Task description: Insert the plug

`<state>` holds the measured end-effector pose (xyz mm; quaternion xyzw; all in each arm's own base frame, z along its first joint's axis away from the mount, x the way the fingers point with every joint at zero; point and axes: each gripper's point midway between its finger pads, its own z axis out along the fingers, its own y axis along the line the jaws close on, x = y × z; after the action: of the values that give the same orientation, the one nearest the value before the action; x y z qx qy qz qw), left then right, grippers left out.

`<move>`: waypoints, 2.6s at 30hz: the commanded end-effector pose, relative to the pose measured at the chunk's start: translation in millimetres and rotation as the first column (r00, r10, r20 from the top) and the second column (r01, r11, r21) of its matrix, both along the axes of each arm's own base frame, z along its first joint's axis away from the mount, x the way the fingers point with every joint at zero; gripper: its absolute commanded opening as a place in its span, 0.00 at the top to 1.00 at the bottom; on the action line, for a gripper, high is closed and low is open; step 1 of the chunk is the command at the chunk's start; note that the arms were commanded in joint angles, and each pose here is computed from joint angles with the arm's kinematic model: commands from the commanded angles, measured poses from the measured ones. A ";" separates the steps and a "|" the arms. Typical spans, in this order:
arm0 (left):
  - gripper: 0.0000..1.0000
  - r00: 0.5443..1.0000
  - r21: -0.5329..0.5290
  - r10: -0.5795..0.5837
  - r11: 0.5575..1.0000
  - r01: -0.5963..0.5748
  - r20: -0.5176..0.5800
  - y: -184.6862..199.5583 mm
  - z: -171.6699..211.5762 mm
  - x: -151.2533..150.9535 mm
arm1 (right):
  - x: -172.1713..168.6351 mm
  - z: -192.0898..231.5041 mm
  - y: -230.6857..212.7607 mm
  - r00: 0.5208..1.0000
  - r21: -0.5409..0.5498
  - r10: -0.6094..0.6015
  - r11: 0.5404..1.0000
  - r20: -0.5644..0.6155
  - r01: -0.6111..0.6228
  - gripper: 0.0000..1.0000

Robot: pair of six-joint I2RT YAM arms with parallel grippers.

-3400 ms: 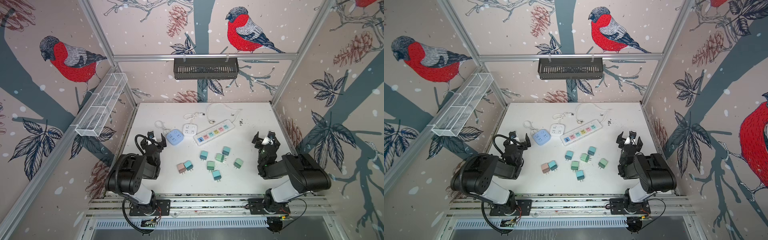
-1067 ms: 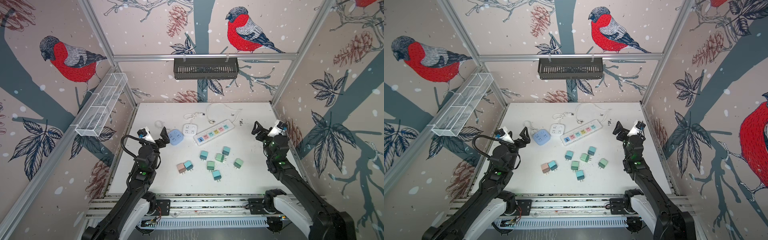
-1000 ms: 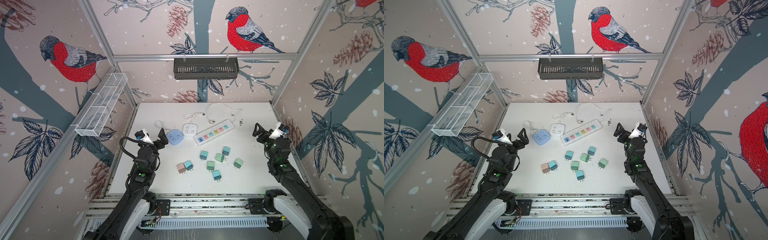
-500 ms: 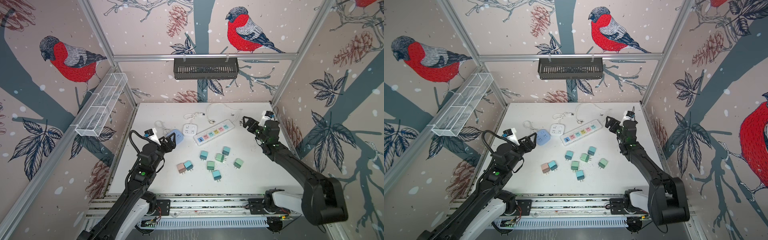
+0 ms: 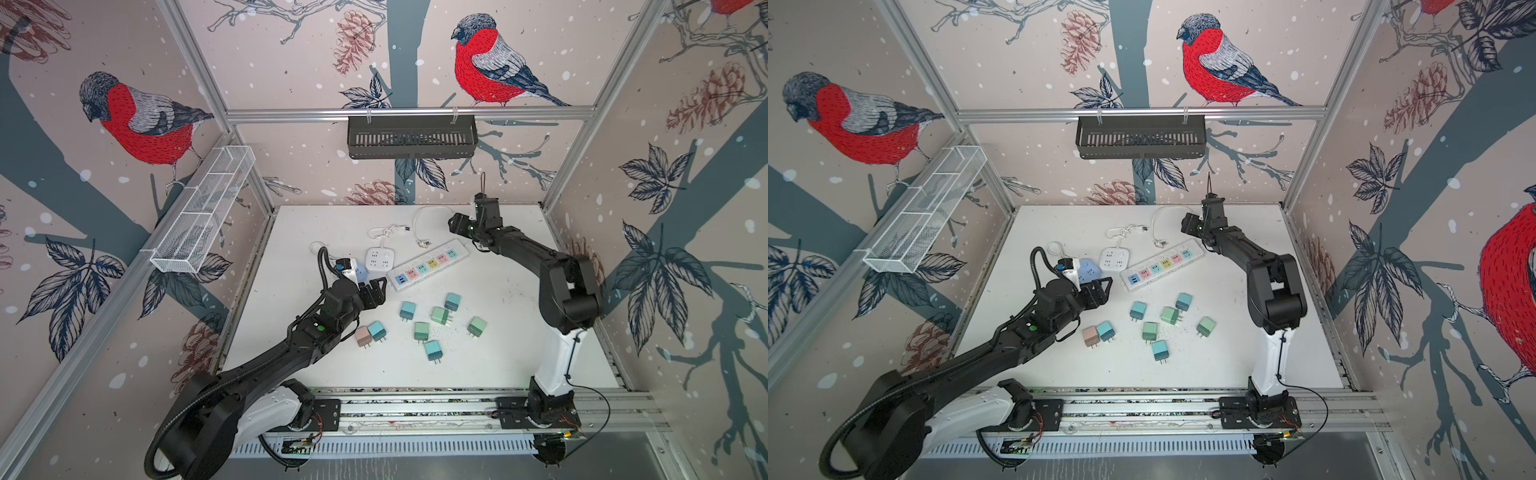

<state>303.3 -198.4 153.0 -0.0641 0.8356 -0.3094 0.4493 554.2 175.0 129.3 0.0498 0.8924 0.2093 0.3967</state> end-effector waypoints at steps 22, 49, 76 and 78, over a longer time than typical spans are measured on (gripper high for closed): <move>0.23 0.994 0.083 -0.003 0.996 0.012 -0.106 -44.1 -52.6 40.9 | -32.1 -83.8 10.5 0.977 -0.162 0.029 0.985 -0.209 -0.063 0.26; 0.24 0.995 0.253 0.094 0.963 -0.096 0.019 4.1 -12.3 33.8 | -144.7 14.0 -5.1 0.997 -0.166 -0.072 0.984 0.004 0.072 0.23; 0.02 0.947 0.188 0.225 0.944 -0.270 0.230 110.3 6.3 -61.1 | -308.7 -1.4 -35.7 0.992 0.001 -0.108 0.994 0.067 0.109 0.24; 0.03 0.952 0.207 0.224 0.941 -0.266 0.207 108.7 2.0 -59.2 | -308.9 -7.2 -28.0 0.994 -0.010 -0.091 0.996 0.056 0.092 0.25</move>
<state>241.3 -82.7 151.1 -0.0953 0.8070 -0.1450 0.5645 243.1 138.3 122.4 0.0801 0.8820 0.1761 0.4297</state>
